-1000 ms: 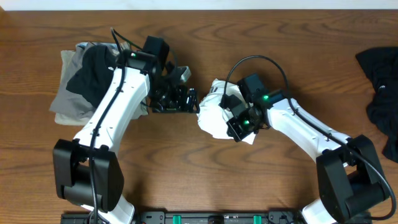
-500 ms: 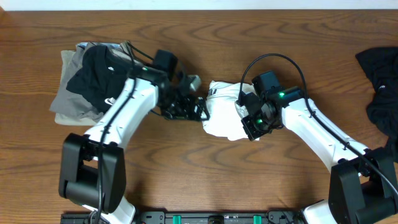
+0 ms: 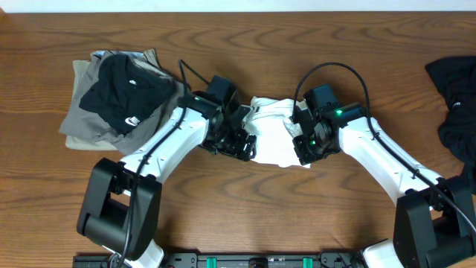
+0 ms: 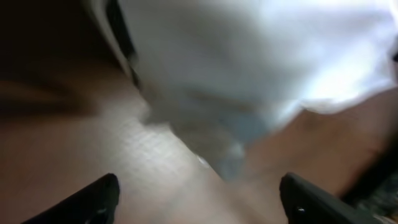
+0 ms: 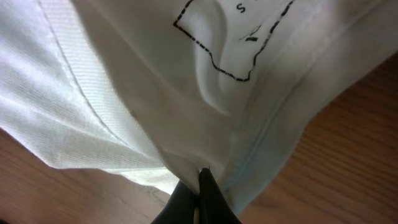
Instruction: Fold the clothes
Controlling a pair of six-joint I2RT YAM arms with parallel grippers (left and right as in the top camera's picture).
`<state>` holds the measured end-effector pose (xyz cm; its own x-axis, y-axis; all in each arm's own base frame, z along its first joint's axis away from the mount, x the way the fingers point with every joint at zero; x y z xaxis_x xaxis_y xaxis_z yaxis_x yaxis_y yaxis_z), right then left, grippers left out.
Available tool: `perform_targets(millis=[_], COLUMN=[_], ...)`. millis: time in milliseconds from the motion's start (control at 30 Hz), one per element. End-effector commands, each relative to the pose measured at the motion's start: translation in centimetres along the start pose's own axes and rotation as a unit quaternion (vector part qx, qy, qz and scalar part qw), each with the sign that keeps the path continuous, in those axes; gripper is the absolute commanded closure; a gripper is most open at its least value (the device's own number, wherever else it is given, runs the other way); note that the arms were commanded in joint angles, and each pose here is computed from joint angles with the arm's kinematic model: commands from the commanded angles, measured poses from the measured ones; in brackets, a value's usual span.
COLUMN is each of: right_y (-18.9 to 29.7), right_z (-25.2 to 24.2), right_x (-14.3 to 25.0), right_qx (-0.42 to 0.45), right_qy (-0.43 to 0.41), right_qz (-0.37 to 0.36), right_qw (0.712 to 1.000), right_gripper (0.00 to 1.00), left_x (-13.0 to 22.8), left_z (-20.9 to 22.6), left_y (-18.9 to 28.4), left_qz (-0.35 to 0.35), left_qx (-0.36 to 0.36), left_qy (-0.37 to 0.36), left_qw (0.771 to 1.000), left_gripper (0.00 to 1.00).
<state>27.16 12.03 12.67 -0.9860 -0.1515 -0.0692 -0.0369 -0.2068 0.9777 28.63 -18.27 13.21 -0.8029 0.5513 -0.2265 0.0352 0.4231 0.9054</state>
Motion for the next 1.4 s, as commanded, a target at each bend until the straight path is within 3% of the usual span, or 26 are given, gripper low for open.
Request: perform_targets(millis=[0, 200, 367, 433, 600, 767, 867, 1033, 1133, 1233, 1367], right_y=[0.3, 0.3, 0.4, 0.4, 0.6, 0.8, 1.3, 2.5, 2.4, 2.2, 1.5], right_z=[-0.3, -0.1, -0.8, -1.3, -2.1, -1.6, -0.8, 2.2, 2.2, 1.7, 1.6], right_x=[-0.1, 0.2, 0.6, 0.7, 0.9, 1.0, 0.6, -1.1, -2.6, -4.2, -6.1], right_qx=[0.003, -0.004, 0.019, 0.033, 0.039, 0.003, -0.039, -0.189, -0.180, -0.153, -0.151], right_qy=[-0.013, -0.013, -0.023, -0.032, -0.047, 0.005, 0.019, 0.061, 0.023, -0.018, -0.025], right_qz=[-0.007, 0.001, 0.011, 0.014, 0.024, 0.026, 0.008, -0.049, -0.082, -0.120, -0.158], right_qw=[1.000, 1.000, 1.000, 0.999, 0.998, 1.000, 0.999, 0.979, 0.980, 0.981, 0.975], right_gripper=[0.99, 0.99, 0.99, 0.99, 0.96, 0.67, 0.67, 0.67, 0.74, 0.76, 0.65], left_x=[-0.5, -1.9, -1.3, -1.0, 0.5, 1.6, 1.5, 1.0, 0.8, 0.5, 0.2], left_z=[1.1, 1.9, 2.3, 2.3, 2.1, 1.8, 1.5, 0.6, -0.1, -0.6, -0.6], left_y=[-1.1, -2.4, -3.1, -3.1, -3.1, -2.7, -2.0, 0.3, 2.0, 3.3, 3.4], left_qz=[0.003, -0.022, 0.002, 0.011, 0.056, 0.086, 0.076, 0.041, 0.015, -0.013, -0.022], left_qx=[-0.081, -0.116, -0.117, -0.116, -0.109, -0.104, -0.106, -0.111, -0.116, -0.120, -0.122], left_qy=[-0.022, -0.050, -0.053, -0.050, -0.037, -0.028, -0.025, -0.035, -0.043, -0.051, -0.055], left_qw=[0.996, 0.992, 0.992, 0.992, 0.992, 0.990, 0.991, 0.992, 0.992, 0.991, 0.991], left_gripper=[0.23, 0.38, 0.87, 0.94, 0.94, 0.93, 0.73, 0.53, 0.41, 0.36, 0.37])
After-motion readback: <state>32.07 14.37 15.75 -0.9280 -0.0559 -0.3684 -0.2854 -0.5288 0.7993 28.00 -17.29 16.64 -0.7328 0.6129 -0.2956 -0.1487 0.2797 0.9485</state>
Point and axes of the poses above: each gripper's point midway between its finger pads, its own y axis back along the fingers, its own z axis along the line the jaws close on, x = y × z, the point moved 8 cm from there along y, back along the fingers, and after that the axes turned 11 degrees about -y, right-handed, at the moved point
